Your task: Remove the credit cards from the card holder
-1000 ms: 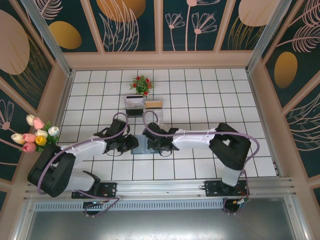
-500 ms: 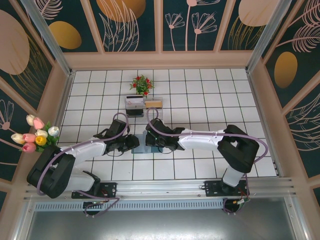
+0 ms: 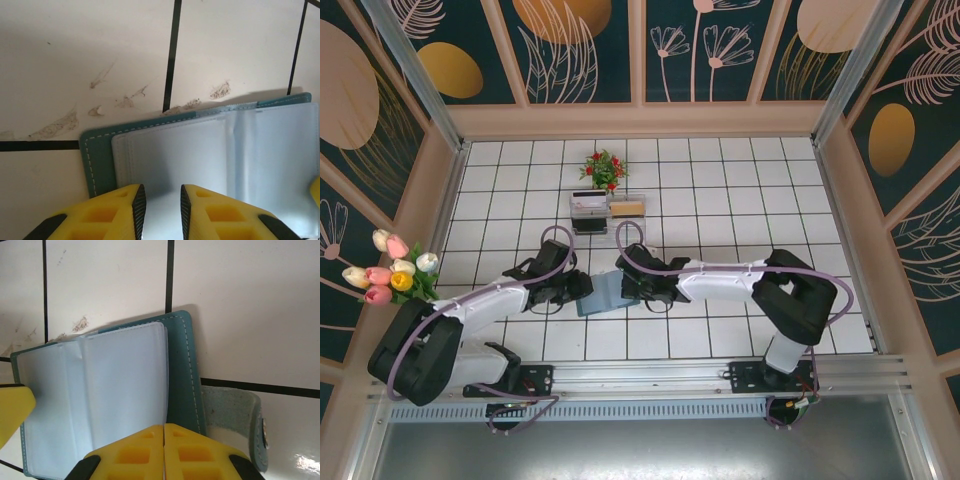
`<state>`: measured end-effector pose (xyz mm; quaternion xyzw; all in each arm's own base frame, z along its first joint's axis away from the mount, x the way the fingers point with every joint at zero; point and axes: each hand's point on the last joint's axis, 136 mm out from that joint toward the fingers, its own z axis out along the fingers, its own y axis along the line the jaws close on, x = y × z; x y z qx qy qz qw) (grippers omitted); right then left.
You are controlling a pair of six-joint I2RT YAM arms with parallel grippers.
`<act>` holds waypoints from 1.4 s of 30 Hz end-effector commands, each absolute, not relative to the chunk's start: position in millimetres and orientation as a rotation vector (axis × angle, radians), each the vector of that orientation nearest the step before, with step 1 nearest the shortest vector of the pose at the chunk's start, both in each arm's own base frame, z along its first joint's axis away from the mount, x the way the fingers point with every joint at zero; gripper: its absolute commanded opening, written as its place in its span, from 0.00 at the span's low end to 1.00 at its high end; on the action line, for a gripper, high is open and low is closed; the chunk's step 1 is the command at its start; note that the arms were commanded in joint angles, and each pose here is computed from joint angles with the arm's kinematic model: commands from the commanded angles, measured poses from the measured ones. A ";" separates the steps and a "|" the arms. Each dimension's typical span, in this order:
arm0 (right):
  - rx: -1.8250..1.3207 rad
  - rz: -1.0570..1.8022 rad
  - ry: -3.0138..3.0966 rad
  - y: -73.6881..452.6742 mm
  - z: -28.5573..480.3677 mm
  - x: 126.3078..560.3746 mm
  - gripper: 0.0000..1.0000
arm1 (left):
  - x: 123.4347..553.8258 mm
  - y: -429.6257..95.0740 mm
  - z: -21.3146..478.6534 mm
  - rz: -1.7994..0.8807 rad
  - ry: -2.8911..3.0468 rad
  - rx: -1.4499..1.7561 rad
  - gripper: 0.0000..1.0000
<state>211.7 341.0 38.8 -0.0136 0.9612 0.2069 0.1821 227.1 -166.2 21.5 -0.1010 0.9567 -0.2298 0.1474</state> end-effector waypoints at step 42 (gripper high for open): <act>-0.048 0.528 2.828 332.2 1.4 197.5 0.06 | 212.8 -215.1 50.8 -1.164 2.689 -0.286 0.07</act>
